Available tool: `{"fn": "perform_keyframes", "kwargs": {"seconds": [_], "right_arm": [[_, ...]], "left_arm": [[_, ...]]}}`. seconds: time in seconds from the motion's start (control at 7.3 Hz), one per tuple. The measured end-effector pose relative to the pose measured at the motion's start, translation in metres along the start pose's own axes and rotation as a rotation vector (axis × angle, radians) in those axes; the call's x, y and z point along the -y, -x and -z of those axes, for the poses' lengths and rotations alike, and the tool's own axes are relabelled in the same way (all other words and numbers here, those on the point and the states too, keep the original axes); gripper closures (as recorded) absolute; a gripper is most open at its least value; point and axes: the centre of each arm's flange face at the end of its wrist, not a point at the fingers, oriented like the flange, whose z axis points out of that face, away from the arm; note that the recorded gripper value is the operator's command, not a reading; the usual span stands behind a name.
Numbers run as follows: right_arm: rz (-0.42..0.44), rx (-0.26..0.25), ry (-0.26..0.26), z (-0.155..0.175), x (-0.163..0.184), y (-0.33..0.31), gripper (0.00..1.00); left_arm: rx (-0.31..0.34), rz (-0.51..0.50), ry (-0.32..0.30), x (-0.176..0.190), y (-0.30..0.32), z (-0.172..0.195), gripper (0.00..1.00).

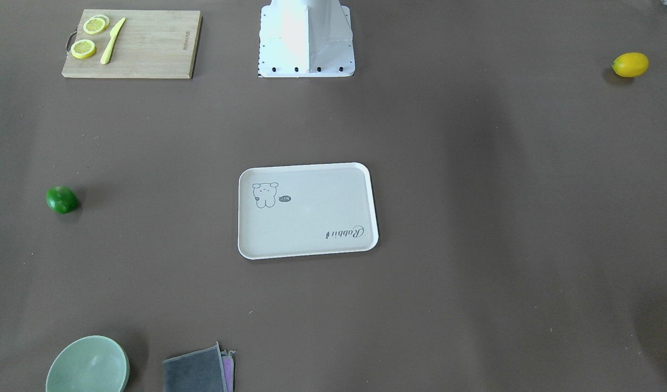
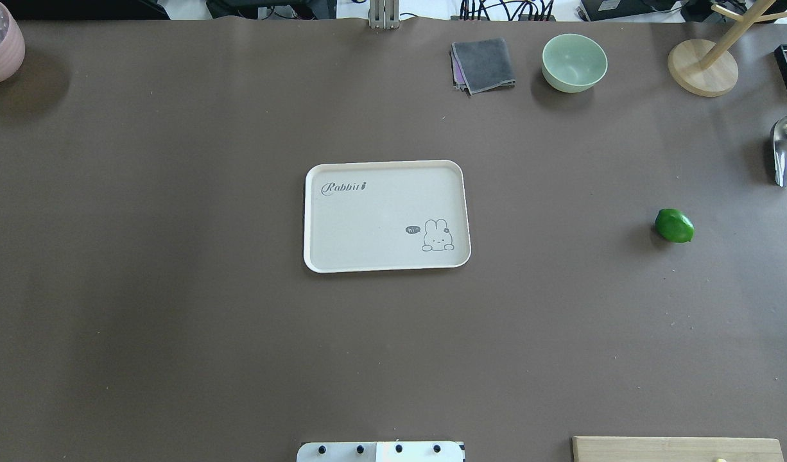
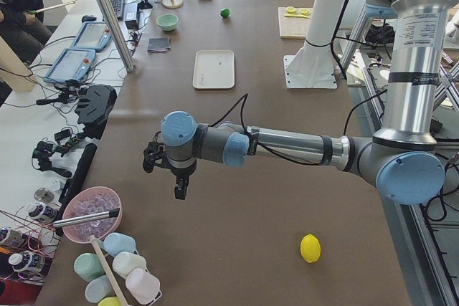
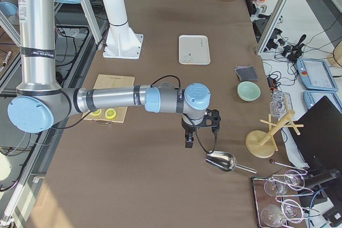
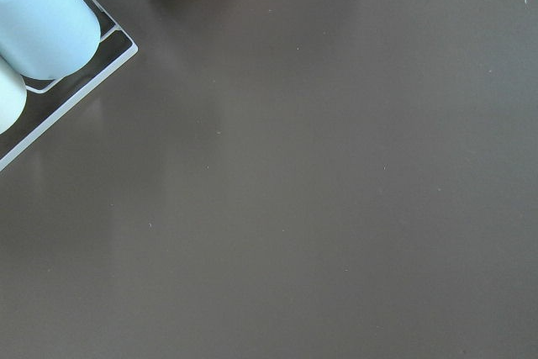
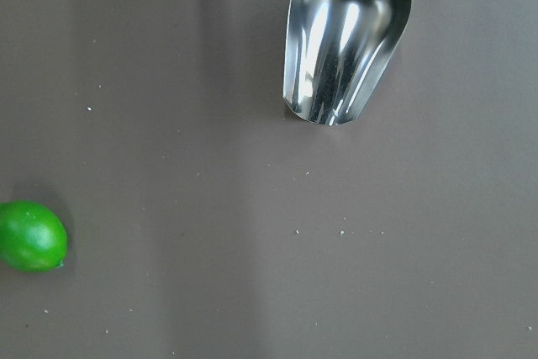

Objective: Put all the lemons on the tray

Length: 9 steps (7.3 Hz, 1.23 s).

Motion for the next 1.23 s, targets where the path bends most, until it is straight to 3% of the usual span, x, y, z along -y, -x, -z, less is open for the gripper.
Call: {"fn": "perform_keyframes", "kwargs": {"seconds": [0.68,1.23], "right_arm": [[0.007,0.003,0.001,-0.003,-0.002,0.001,0.00],[0.099,0.005,0.094,-0.053,0.002,0.043,0.00]], "left_arm": [[-0.004,-0.015,-0.007,-0.006,-0.004,0.002,0.02],[-0.041,0.009,0.020,-0.031,0.004,-0.007,0.02]]}}
